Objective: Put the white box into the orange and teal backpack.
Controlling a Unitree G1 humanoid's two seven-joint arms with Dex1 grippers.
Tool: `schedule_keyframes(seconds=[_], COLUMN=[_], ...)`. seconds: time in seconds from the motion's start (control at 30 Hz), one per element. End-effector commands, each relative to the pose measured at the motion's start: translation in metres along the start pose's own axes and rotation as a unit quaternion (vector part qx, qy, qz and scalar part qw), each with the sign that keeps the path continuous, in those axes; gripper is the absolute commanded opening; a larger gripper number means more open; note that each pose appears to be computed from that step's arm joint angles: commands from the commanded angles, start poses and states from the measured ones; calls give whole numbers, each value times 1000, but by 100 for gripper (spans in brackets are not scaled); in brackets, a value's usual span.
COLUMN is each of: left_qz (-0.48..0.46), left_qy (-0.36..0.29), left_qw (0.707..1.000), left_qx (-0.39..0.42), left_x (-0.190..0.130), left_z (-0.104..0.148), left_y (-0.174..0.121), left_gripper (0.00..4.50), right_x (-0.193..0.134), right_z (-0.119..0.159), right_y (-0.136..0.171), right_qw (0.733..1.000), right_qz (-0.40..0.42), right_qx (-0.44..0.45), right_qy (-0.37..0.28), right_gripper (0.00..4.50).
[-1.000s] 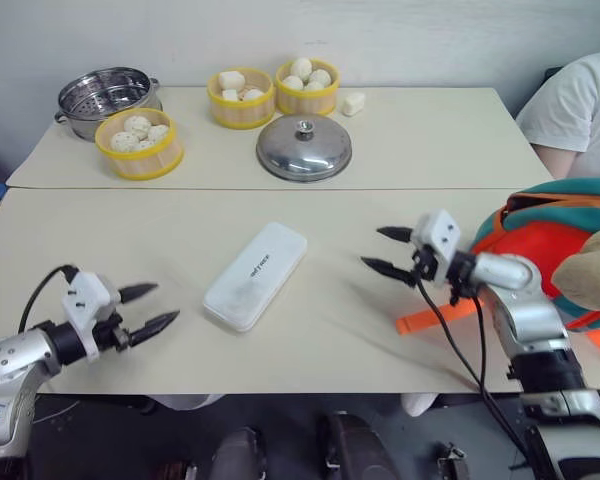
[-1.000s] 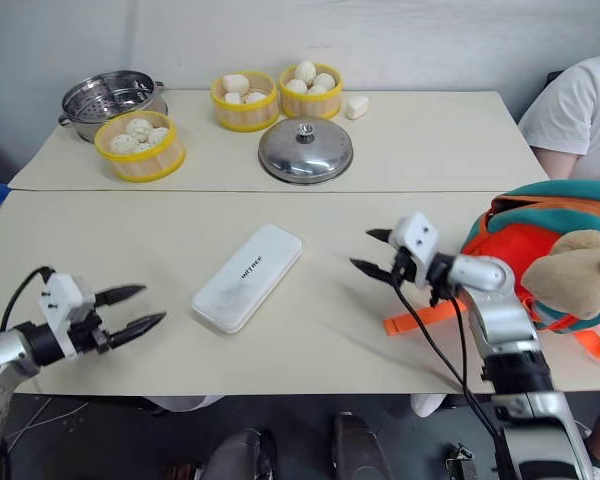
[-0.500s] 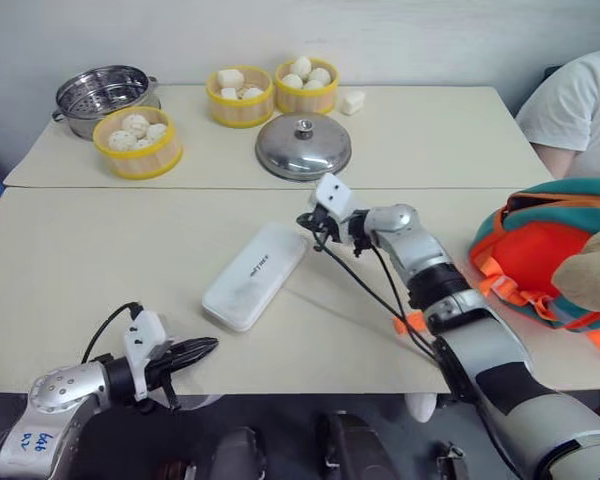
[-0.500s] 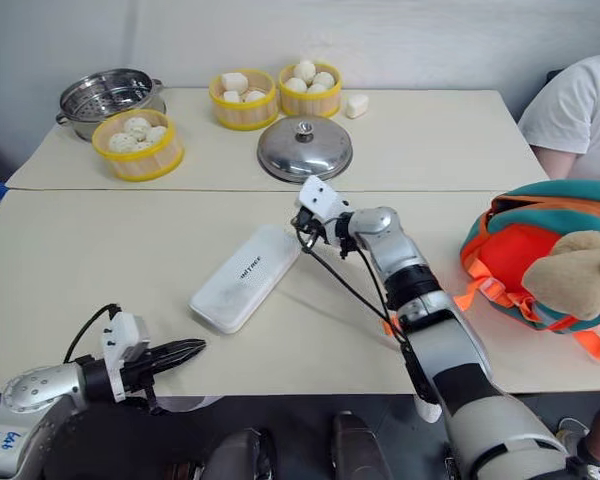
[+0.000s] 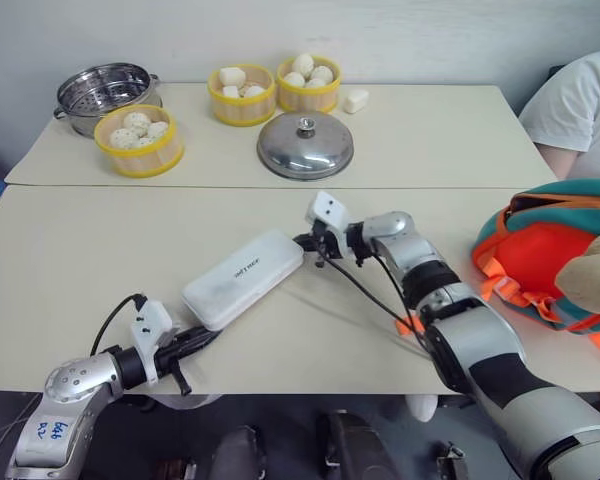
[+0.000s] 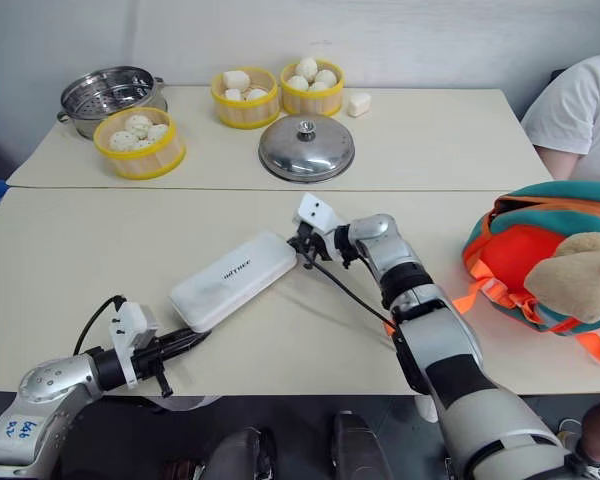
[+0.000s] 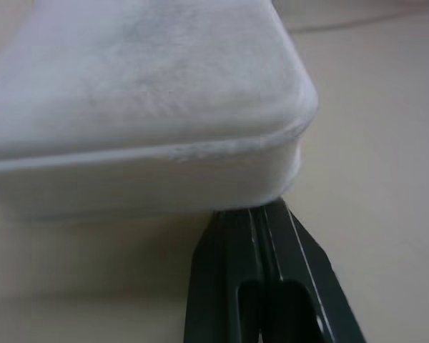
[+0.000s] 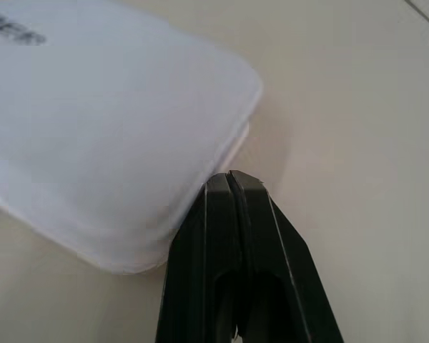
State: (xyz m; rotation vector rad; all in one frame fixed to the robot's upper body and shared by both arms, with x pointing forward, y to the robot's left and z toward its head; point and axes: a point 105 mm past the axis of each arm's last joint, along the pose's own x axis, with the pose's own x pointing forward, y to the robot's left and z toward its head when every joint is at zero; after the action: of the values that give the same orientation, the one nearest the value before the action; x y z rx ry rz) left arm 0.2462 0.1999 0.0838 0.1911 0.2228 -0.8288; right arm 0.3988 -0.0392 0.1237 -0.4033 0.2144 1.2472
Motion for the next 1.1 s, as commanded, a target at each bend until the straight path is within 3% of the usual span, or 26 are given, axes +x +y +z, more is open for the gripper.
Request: schedule_keyframes(seconds=[0.03,0.27,0.47,0.57,0.73,0.83,1.1], left_qz=[3,-7,32,56,166,174,140], left_qy=[-14,9,31,36,-46,-69,-57], left_qw=[1000,1000,999,996,980,975,981], left_qx=[24,16,-31,-54,-100,-116,-123], left_x=[0,-2,-34,-48,-46,-33,-15], left_z=[9,2,-16,-21,0,9,11], left_y=[1,-3,-7,-9,21,22,14], left_gripper=[2,2,2,2,2,2,2], right_x=[-24,-64,-71,-66,-43,-18,10], right_z=[2,-20,-10,1,13,18,21], right_y=[18,50,34,17,-6,-4,25], right_qw=[999,1000,997,992,983,986,995], right_qz=[34,7,-76,-118,-173,-159,-75], right_qx=[3,29,16,0,-15,-14,-10], right_qy=[-27,-7,-25,-38,-51,-49,-64], right_gripper=[0,0,0,0,0,0,0])
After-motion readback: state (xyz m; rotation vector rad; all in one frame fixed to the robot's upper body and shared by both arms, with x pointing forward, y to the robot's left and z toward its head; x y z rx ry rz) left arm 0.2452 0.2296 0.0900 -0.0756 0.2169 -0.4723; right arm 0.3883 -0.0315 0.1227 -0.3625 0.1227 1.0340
